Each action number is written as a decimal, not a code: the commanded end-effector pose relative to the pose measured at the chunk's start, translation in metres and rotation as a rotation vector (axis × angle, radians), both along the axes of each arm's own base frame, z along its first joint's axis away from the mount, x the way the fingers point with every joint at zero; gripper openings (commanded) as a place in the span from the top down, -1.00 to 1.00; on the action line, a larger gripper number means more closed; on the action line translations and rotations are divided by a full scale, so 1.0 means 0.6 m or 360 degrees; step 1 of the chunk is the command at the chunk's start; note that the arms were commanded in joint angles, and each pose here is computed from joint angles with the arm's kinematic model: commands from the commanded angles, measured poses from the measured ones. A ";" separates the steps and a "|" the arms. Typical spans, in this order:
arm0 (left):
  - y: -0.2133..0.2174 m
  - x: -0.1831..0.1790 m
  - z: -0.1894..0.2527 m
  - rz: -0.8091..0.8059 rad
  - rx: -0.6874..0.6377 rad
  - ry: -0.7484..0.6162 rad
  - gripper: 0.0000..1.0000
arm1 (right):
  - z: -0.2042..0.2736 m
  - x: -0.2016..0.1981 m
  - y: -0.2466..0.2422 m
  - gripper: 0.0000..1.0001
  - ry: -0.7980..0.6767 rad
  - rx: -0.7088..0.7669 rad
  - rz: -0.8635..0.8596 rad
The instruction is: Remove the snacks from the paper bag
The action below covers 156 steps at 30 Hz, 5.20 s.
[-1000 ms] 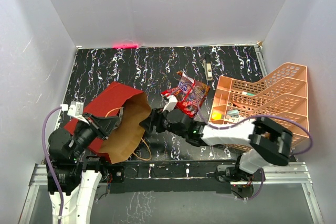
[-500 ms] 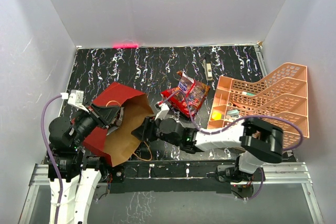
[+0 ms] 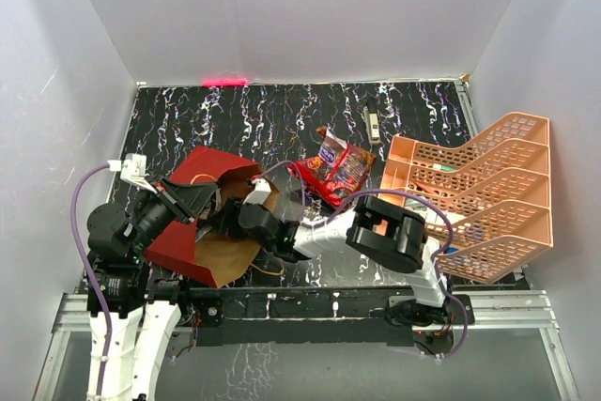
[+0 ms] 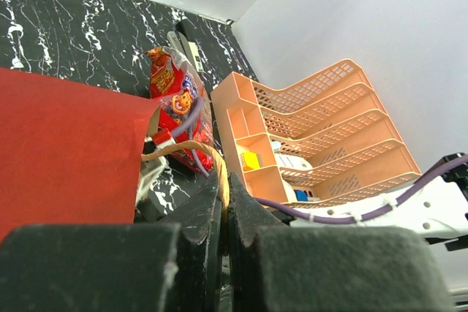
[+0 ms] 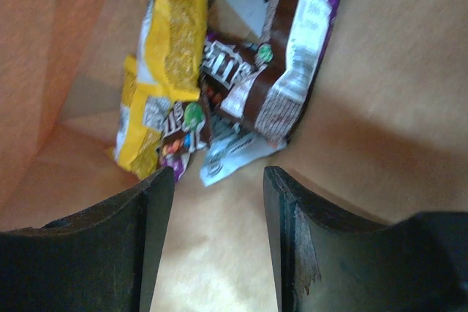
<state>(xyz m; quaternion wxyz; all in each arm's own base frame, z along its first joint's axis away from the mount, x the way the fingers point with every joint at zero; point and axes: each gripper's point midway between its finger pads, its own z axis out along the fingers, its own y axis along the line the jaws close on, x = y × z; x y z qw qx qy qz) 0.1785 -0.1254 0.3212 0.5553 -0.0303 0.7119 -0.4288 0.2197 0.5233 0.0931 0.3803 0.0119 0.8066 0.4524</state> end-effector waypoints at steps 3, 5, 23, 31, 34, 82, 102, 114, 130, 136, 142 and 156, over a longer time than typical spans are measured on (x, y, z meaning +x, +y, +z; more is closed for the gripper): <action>-0.010 -0.008 0.002 -0.0056 -0.0043 -0.0017 1.00 | -0.002 0.094 0.010 -0.06 -0.0028 0.0035 -0.0207; -0.010 -0.009 -0.002 -0.0057 -0.0039 -0.0008 1.00 | -0.035 0.108 0.009 -0.06 0.0032 -0.0059 -0.0260; 0.013 -0.001 -0.052 0.0066 0.0149 0.0060 1.00 | -0.130 0.147 0.065 0.00 0.0061 -0.0271 -0.0279; 0.037 -0.003 -0.067 0.0174 0.0298 0.0046 1.00 | 0.019 0.153 0.041 0.60 -0.0308 -0.0212 -0.0204; 0.040 0.001 -0.072 0.0190 0.0310 0.0066 1.00 | 0.079 0.152 0.017 0.70 -0.0417 -0.0197 -0.0184; 0.065 -0.010 -0.054 0.0312 0.0390 -0.0048 1.00 | -0.045 -0.074 -0.533 0.21 0.0156 -0.0700 -0.0381; 0.088 -0.030 -0.042 0.0442 0.0383 -0.0040 1.00 | 0.193 -0.081 -0.181 -0.60 -0.0645 0.0020 0.0597; 0.094 -0.020 -0.053 0.0486 0.0381 -0.0009 1.00 | 0.153 -0.102 -0.050 -0.51 -0.1970 -0.0205 0.0824; 0.087 -0.026 -0.049 0.0441 0.0378 -0.0051 1.00 | 0.006 -0.021 0.025 -0.12 -0.2533 -0.0990 0.1317; 0.085 -0.029 -0.049 0.0428 0.0377 -0.0063 1.00 | -0.025 0.011 0.026 -0.06 -0.2517 -0.1108 0.1343; 0.086 -0.028 -0.048 0.0433 0.0378 -0.0063 1.00 | -0.047 0.031 0.045 -0.01 -0.2513 -0.1162 0.1331; 0.086 -0.029 -0.047 0.0434 0.0379 -0.0070 1.00 | -0.011 0.080 0.106 0.32 -0.2495 -0.1103 0.1070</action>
